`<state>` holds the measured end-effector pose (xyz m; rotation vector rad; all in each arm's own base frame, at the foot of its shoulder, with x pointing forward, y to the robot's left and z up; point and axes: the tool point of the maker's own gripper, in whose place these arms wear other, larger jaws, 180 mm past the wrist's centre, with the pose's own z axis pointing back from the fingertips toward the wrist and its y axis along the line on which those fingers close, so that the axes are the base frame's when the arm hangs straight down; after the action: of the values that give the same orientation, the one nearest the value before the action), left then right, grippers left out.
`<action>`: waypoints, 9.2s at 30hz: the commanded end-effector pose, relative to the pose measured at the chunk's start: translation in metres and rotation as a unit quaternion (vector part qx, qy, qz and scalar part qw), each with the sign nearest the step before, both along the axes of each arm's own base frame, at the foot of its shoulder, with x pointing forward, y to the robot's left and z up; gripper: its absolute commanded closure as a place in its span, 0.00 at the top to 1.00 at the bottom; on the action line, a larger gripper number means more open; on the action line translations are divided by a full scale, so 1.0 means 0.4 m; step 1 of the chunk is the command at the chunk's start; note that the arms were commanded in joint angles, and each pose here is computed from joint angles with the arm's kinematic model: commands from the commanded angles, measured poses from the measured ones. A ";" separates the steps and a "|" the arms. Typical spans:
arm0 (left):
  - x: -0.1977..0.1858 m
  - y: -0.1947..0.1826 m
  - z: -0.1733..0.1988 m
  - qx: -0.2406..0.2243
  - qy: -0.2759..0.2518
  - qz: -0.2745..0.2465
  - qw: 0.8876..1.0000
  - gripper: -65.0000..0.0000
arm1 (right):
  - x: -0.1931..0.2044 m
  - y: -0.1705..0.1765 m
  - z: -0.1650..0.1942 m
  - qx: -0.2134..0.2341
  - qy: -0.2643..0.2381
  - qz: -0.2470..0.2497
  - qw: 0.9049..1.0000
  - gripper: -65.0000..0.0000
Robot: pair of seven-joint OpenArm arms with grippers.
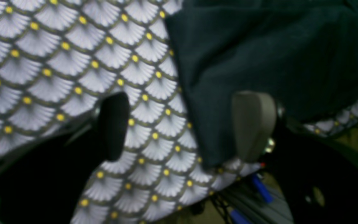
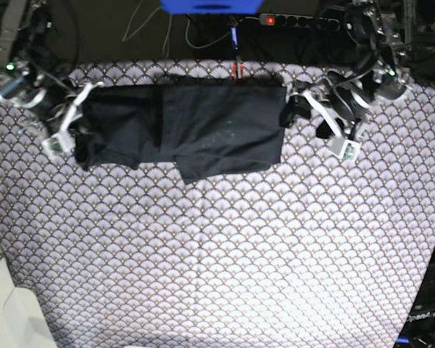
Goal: Fold the T-shirt properly
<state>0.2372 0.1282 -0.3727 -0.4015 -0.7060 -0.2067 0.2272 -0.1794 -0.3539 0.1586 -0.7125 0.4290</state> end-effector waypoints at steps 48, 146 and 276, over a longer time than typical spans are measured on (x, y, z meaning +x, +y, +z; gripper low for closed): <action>0.011 0.106 0.039 0.012 -0.027 0.059 0.998 0.78 | 0.027 0.791 0.167 0.170 -0.028 0.352 0.920 0.02; 0.041 0.095 0.044 0.089 -0.004 0.007 0.996 0.78 | 0.052 0.337 0.087 0.048 -0.041 0.304 0.951 0.06; 0.354 -0.213 -0.013 -0.094 0.002 0.039 0.995 0.00 | -0.041 0.259 -0.078 0.049 0.020 0.252 0.966 0.05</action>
<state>0.3631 0.0457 -0.3985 -0.5329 -0.6673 -0.0575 0.2023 -0.0742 -0.3959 0.4417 -0.6047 0.8707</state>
